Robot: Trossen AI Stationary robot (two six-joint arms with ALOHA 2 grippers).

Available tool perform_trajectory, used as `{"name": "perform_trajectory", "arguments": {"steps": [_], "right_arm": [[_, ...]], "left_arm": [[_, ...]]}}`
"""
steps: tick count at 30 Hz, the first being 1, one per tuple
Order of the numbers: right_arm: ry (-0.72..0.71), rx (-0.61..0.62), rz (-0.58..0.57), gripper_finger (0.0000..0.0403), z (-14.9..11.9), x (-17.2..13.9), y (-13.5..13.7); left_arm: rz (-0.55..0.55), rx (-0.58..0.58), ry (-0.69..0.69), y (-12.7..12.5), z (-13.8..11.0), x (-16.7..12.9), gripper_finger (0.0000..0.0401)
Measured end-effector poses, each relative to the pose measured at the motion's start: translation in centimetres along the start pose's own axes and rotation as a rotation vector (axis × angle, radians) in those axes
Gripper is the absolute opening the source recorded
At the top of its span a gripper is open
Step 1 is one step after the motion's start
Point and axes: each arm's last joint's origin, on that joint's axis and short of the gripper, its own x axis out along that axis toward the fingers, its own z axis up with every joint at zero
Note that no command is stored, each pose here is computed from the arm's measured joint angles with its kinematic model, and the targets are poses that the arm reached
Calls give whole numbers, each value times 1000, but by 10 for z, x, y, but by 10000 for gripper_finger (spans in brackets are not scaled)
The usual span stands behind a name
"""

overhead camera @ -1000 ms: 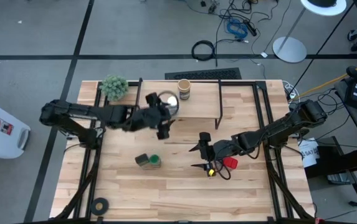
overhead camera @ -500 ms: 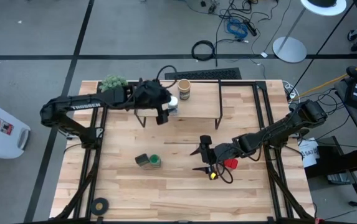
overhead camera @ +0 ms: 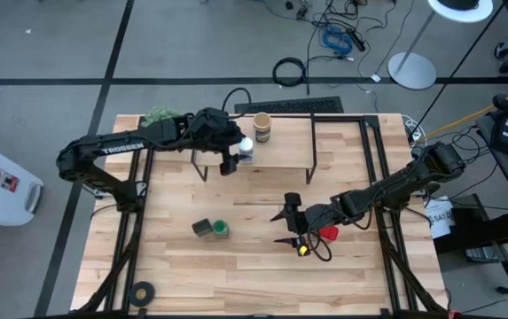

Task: Shelf spices
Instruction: Remove the white seasoning bottle from the shelf

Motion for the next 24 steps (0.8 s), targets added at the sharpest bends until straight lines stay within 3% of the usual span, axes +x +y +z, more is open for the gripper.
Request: {"name": "perform_trajectory", "arguments": {"steps": [12,17,24], "right_arm": [[-1,1,0,288,0,0,0],[-2,0,0,288,0,0,0],[-1,0,0,288,0,0,0]], "left_arm": [[-8,23,51,0,-7,18,322],[1,34,11,0,-3,18,322],[3,60,24,0,-5,21,277]]}}
